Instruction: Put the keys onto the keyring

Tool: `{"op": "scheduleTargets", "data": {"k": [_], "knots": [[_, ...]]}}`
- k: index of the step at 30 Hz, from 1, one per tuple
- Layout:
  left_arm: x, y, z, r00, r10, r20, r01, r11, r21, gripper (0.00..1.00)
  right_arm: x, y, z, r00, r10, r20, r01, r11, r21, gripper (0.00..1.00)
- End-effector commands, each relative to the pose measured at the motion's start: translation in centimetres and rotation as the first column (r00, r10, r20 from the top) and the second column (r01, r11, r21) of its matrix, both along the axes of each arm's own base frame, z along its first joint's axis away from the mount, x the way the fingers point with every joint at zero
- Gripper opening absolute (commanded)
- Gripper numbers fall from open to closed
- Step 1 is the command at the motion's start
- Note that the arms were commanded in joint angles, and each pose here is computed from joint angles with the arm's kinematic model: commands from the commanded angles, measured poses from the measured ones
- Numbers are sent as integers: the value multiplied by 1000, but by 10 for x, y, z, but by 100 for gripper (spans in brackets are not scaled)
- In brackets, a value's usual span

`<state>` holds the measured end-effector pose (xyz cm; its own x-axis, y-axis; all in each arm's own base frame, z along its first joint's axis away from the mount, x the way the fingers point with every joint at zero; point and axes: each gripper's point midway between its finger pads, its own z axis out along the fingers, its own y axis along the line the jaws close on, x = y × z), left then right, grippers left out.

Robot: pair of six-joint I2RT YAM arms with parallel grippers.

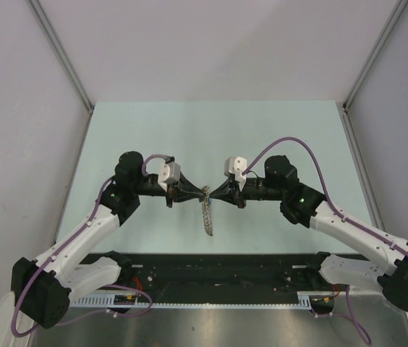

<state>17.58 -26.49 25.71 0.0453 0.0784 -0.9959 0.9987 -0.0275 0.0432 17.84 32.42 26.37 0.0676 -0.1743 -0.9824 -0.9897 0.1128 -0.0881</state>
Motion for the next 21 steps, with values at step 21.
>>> {"op": "scheduleTargets", "data": {"k": [21], "knots": [[-2,-3,18,1000,12,29,-12,1000,4,0,-5,2,33,992,-4,129,0,999,33,0]]}}
